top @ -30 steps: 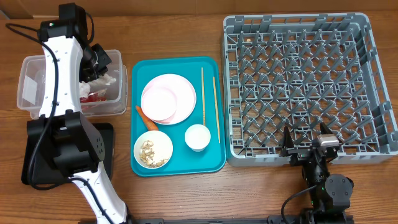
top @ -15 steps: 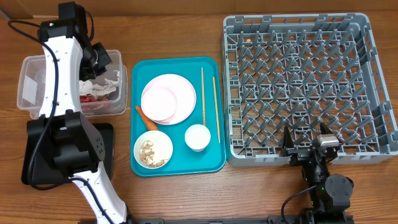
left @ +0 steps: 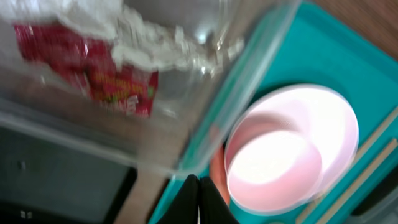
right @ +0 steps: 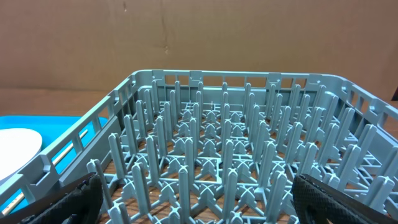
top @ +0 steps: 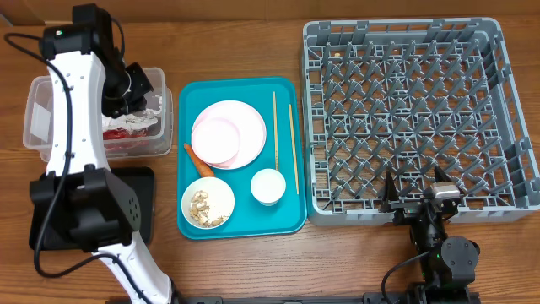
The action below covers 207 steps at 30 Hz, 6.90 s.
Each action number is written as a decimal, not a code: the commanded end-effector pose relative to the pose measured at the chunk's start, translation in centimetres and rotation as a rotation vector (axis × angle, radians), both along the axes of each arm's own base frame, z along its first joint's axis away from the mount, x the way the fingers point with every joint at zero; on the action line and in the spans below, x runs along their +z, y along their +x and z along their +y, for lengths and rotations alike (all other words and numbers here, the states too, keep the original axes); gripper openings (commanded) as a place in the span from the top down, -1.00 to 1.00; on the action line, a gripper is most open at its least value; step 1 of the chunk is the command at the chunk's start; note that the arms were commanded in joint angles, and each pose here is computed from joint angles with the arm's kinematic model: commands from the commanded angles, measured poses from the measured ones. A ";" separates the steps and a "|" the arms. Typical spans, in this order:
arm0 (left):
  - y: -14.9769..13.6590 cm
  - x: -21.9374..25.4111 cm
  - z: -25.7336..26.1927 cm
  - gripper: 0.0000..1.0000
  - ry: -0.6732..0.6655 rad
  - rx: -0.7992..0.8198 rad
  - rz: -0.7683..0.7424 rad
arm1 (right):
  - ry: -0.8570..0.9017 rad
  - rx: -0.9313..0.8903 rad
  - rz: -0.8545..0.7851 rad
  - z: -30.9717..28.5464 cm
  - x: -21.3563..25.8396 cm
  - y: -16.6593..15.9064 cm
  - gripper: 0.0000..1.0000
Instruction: Sort waste into correct bins and load items into the dishwasher
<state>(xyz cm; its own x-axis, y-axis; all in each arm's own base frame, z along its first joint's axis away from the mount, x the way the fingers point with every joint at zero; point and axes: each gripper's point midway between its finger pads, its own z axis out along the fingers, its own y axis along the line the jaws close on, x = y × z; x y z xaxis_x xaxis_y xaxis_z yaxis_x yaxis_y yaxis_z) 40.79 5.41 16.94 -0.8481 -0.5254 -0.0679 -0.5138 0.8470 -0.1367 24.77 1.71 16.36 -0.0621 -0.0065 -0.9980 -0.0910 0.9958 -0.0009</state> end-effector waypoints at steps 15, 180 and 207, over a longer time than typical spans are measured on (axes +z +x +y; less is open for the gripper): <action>-5.9 0.9 -10.7 0.92 -0.022 -0.329 0.192 | -0.011 -0.001 -0.001 0.0 -0.3 0.0 -1.00; -15.2 -14.3 -17.6 0.28 0.058 -0.172 0.080 | -0.011 -0.001 -0.001 0.0 -0.3 0.0 -1.00; -15.4 -14.3 -17.3 0.92 0.065 -0.166 0.123 | -0.011 -0.001 -0.001 0.0 -0.3 0.0 -1.00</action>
